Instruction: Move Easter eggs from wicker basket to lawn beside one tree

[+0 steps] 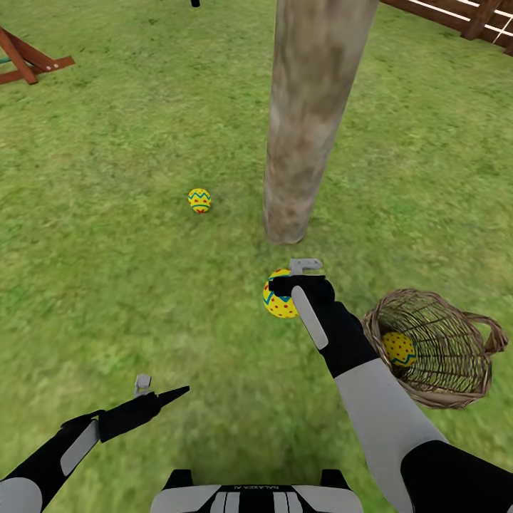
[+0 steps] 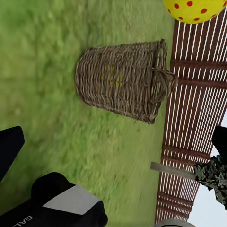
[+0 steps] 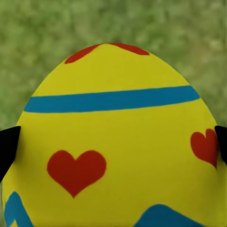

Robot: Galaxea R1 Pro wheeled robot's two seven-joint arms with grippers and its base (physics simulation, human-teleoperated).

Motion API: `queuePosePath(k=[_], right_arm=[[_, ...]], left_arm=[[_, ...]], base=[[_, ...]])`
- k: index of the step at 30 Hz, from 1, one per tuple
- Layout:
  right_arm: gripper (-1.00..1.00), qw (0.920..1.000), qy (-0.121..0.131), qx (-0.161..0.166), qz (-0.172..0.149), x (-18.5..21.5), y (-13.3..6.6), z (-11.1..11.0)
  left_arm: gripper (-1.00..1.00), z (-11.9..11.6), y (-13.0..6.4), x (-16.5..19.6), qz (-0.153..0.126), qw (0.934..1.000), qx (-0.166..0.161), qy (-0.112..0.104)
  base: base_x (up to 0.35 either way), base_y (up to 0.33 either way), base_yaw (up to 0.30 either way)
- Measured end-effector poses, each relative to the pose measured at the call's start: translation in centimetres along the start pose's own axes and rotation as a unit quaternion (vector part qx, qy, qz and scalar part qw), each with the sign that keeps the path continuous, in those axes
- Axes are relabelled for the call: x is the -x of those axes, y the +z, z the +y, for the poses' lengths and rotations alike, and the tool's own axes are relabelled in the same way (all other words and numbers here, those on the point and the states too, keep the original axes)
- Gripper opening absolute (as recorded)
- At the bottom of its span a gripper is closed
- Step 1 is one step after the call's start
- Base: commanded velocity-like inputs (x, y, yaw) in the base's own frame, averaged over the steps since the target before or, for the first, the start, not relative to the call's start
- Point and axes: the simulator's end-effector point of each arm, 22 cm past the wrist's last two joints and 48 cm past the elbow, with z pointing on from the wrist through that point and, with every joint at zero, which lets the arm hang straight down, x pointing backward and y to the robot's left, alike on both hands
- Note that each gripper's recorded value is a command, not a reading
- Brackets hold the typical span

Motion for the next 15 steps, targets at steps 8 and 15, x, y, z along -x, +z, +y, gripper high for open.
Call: queuePosePath(k=[8, 15], right_arm=[[-1.00, 1.0000, -0.003, -0.003, 0.001, -0.01, -0.21, -0.12], [-1.00, 0.9999, -0.009, -0.001, 0.015, -0.58, -0.33, -0.18]], left_arm=[[1.00, -0.16, 0.53, -0.28, -0.003, 1.0000, -0.004, -0.001], [1.00, -0.26, 0.67, -0.45, 0.000, 1.0000, -0.005, -0.004]], base=[[0.020, 0.000, 0.000], [0.197, 0.000, 0.000]])
